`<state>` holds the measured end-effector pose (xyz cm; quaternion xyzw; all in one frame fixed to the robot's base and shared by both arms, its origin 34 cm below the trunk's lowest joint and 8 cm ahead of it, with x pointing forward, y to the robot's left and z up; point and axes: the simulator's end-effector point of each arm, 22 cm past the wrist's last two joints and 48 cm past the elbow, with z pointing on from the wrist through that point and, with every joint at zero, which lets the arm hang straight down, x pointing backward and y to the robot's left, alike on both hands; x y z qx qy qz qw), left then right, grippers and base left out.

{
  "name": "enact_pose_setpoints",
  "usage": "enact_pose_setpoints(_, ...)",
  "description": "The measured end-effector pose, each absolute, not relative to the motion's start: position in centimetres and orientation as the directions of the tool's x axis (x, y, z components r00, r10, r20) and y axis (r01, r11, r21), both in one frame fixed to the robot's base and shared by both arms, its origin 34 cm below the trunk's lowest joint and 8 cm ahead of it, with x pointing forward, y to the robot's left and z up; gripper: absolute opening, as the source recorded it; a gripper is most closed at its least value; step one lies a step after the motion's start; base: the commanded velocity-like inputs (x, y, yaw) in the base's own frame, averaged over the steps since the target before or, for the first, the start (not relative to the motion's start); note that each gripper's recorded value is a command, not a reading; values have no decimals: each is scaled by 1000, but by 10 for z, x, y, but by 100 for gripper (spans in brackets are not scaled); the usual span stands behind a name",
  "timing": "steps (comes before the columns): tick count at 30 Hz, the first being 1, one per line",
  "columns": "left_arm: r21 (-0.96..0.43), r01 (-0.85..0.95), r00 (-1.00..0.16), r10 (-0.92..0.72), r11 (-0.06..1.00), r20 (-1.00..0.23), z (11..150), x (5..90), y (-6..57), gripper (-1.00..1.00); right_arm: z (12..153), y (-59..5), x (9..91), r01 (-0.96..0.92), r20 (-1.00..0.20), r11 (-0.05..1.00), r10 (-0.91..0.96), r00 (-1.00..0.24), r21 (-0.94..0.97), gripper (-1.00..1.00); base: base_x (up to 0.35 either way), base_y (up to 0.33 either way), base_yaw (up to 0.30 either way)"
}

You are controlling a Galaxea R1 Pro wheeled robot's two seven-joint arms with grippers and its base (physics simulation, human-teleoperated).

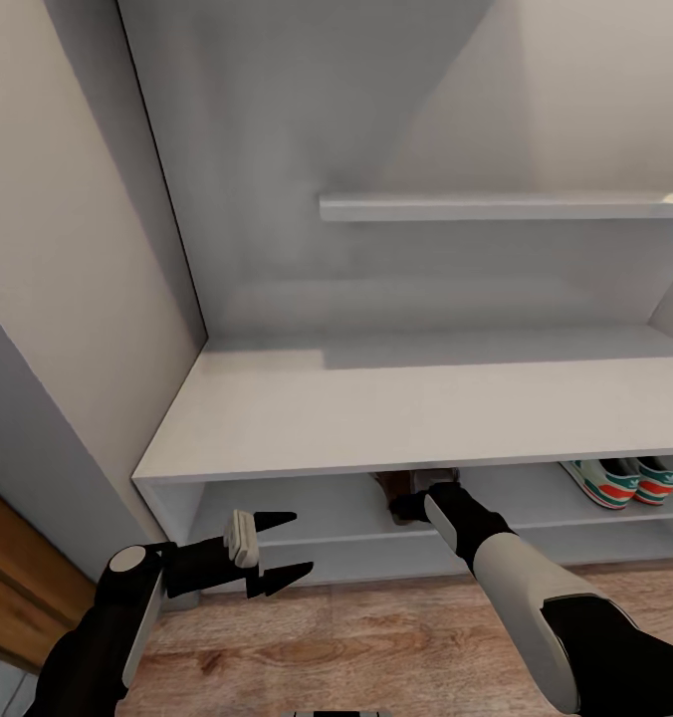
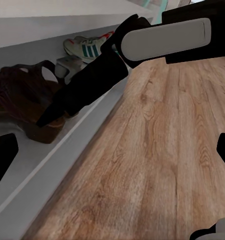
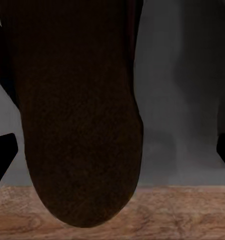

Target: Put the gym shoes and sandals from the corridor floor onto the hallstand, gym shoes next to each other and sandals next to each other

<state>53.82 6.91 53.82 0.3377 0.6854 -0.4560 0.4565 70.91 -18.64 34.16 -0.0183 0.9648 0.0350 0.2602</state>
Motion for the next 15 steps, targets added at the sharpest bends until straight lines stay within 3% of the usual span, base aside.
enact_pose_setpoints(15, -317, 879, -355, 46, 356, -934, 538, 538, 69, 100, 342, -186, 709, -54, -503, 997, -17, -864, 58, 100, 0, 0, 0)
